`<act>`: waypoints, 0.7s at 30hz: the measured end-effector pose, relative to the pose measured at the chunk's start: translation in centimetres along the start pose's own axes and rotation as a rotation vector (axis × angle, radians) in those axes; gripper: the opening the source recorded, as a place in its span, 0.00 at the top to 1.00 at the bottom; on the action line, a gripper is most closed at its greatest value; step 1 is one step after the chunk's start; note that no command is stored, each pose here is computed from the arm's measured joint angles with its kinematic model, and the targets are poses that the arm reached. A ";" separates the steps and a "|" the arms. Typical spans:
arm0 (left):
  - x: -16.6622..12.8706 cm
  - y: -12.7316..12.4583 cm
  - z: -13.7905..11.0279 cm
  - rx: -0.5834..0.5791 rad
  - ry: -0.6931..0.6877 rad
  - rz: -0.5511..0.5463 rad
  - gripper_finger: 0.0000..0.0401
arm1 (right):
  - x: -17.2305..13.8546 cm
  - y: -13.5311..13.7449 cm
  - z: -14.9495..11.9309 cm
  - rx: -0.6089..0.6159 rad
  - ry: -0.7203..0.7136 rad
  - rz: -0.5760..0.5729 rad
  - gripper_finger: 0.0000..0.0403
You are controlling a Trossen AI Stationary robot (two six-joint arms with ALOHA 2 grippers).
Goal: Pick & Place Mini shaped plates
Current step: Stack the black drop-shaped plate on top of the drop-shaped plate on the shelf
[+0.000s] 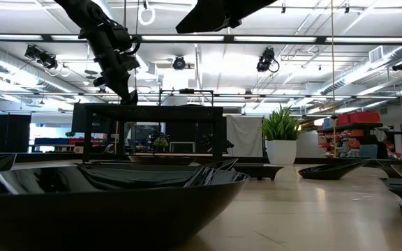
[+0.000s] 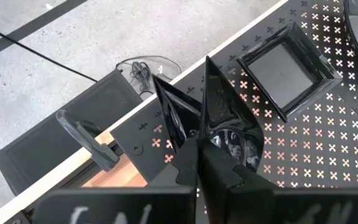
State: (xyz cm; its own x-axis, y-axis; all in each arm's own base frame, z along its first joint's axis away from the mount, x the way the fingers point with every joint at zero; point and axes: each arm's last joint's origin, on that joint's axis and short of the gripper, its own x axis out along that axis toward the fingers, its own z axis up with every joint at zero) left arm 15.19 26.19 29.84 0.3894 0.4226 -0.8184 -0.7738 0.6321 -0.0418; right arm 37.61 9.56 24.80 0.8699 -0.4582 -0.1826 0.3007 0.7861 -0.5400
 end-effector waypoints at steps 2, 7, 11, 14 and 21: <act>0.4 0.0 0.0 -0.001 0.009 -0.001 0.98 | 0.0 0.0 0.0 0.000 0.000 0.000 0.79; 1.2 0.2 0.0 -0.005 0.034 -0.003 0.98 | 0.0 0.0 0.0 0.000 0.000 0.000 0.79; 1.3 0.2 0.0 -0.005 0.028 -0.003 0.97 | 0.0 0.0 0.0 0.000 -0.001 0.001 0.79; 1.3 0.2 0.0 -0.012 0.029 -0.003 0.95 | 0.0 0.0 0.0 -0.004 -0.001 0.001 0.79; 1.2 0.2 0.0 -0.010 0.032 0.016 0.84 | 0.0 0.0 0.0 -0.005 -0.001 0.001 0.79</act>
State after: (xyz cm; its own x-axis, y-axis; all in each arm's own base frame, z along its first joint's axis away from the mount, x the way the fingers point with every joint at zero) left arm 15.54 26.86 28.82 0.3614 0.4114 -0.8367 -0.7848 0.6187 -0.0348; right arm 37.61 9.62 24.81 0.8705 -0.4571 -0.1823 0.2982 0.7846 -0.5436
